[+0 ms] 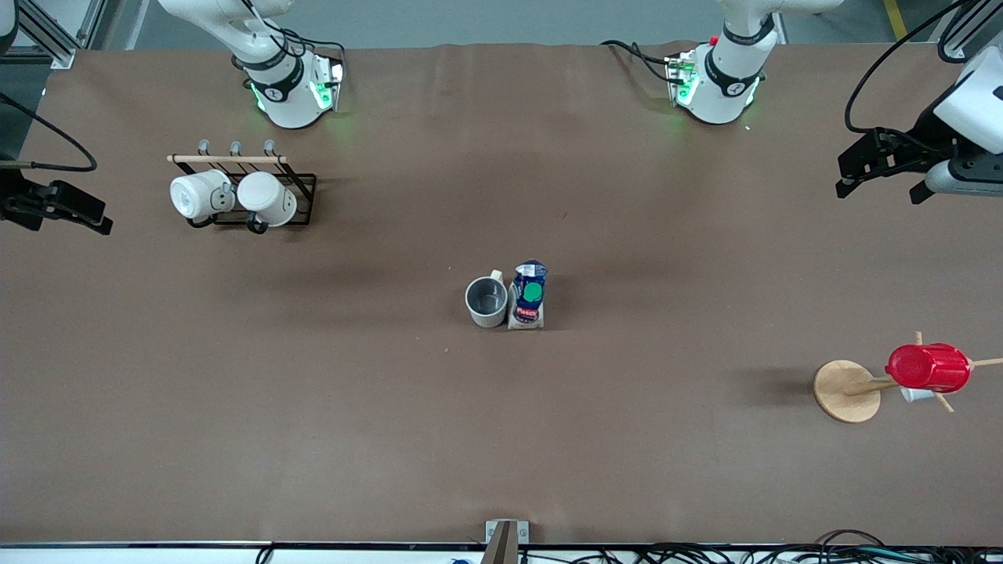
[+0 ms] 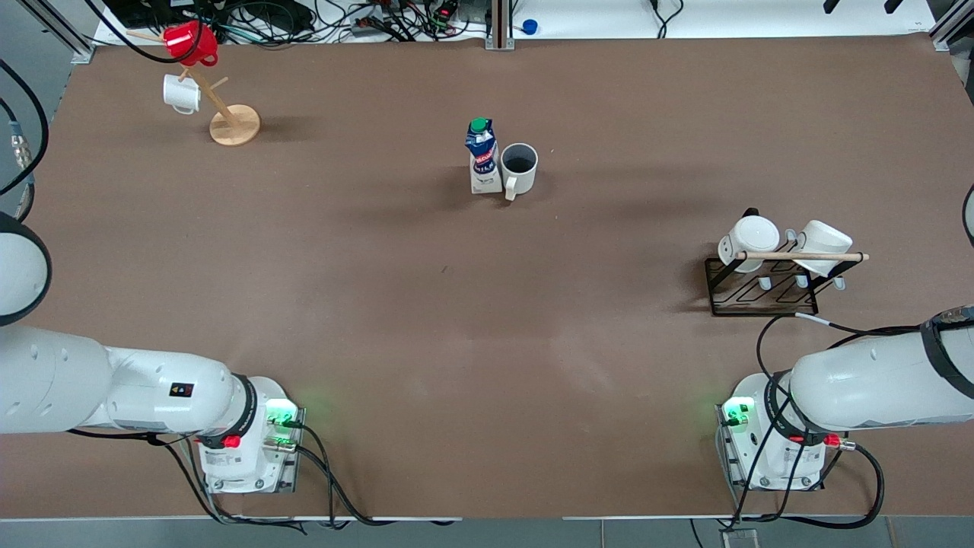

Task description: Place cup and milk on table

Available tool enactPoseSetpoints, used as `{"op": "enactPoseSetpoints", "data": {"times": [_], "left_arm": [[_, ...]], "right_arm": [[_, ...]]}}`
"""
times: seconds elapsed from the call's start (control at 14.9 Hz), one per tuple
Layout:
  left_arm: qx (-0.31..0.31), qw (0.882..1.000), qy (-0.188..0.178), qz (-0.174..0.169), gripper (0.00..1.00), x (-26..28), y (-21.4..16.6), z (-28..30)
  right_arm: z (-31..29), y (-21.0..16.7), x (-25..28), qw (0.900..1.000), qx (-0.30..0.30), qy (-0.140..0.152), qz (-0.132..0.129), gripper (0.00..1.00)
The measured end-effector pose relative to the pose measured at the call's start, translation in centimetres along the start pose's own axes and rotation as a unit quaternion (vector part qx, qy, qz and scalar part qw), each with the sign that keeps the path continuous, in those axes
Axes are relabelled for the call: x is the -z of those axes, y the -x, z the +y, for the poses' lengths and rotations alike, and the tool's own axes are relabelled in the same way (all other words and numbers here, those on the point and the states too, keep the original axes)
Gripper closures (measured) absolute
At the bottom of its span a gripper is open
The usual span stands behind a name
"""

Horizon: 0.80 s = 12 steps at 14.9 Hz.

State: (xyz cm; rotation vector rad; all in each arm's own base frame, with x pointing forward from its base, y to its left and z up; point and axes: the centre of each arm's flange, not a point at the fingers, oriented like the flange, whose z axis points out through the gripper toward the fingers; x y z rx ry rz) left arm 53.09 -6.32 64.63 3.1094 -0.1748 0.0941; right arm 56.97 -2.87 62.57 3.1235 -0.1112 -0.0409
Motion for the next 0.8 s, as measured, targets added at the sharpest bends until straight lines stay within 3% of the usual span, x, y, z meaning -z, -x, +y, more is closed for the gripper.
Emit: {"op": "enactPoseSetpoints", "data": {"times": [0.4, 0.8], "left_arm": [[0.025, 0.999, 0.000, -0.029, 0.00, -0.2, -1.4, 0.2], [0.030, 0.999, 0.000, -0.031, 0.00, -0.3, -1.5, 0.1]], "right_arm": [[0.0, 0.0, 0.0, 1.000, 0.000, 0.000, 0.000, 0.00], [0.0, 0.0, 0.0, 1.000, 0.000, 0.000, 0.000, 0.00]]}}
